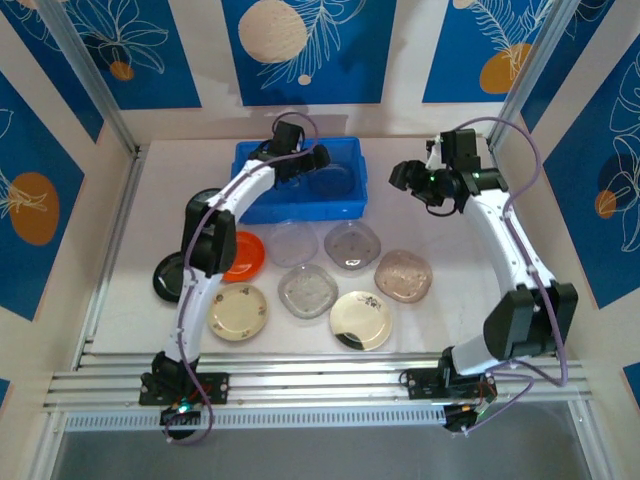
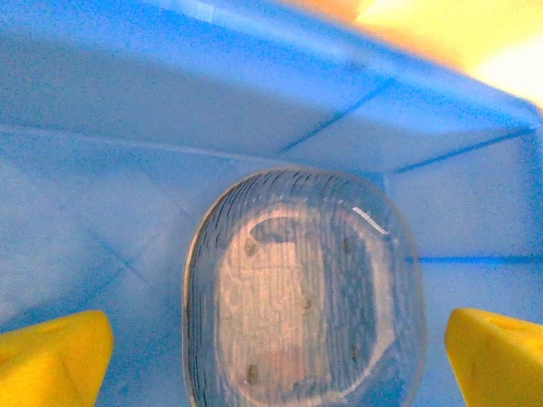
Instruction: Place the plates into the plastic bin on the countertop
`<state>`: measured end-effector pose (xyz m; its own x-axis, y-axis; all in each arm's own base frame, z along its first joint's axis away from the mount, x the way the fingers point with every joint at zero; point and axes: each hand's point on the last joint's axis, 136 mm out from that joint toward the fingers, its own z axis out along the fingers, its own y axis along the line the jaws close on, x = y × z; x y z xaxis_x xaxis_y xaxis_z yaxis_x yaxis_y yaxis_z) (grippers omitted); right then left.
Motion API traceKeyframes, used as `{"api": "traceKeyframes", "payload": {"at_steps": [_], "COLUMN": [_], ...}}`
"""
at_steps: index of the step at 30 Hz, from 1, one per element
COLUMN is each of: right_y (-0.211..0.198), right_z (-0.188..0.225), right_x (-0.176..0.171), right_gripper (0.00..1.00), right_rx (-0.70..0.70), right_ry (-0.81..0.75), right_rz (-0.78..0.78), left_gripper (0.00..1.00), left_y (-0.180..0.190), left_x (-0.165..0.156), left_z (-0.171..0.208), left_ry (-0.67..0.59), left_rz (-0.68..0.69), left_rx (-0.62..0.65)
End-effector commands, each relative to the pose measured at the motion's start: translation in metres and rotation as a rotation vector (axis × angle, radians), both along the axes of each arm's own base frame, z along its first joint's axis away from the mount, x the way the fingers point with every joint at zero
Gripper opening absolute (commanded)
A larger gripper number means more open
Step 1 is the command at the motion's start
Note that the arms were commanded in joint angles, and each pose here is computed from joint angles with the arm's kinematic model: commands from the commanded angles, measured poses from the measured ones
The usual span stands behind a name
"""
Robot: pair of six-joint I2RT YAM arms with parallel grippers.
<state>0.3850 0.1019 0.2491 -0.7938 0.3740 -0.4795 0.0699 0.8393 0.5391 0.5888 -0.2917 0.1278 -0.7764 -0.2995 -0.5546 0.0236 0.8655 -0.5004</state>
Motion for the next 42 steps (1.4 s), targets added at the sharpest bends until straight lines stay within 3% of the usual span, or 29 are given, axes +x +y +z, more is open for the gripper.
{"api": "traceKeyframes", "payload": {"at_steps": [1,8,13,20,25,32,42], "right_y": [0.002,0.014,0.019,0.024,0.028,0.028,0.032], "right_z": [-0.006,-0.044,-0.078,-0.112,-0.136,-0.149,-0.143], "right_x": [-0.028,-0.098,-0.137,-0.179,-0.198,-0.212,-0.209], "right_gripper": [0.60,0.58,0.57,0.56,0.54,0.52,0.49], "right_rx": [-0.017,-0.061,-0.052,-0.034,0.004,-0.001,0.004], "right_ry": [0.013,0.130,0.220,0.335,0.391,0.431,0.427], "right_rz": [0.014,0.074,0.105,0.132,0.126,0.137,0.158], "left_gripper": [1.00,1.00,1.00,0.99,0.93,0.73,0.53], "left_y": [0.006,-0.003,-0.026,-0.031,-0.022,-0.005,-0.035], "left_x": [-0.016,-0.078,-0.137,-0.227,-0.286,-0.363,-0.439], "left_z": [0.080,0.138,0.138,0.116,0.096,0.057,-0.010], "left_ry": [-0.127,-0.198,-0.154,-0.076,-0.027,0.173,0.442], "left_rz": [-0.006,-0.075,-0.198,-0.319,-0.398,-0.397,-0.468], "left_rx": [0.066,0.157,0.171,0.189,0.194,0.161,0.103]}}
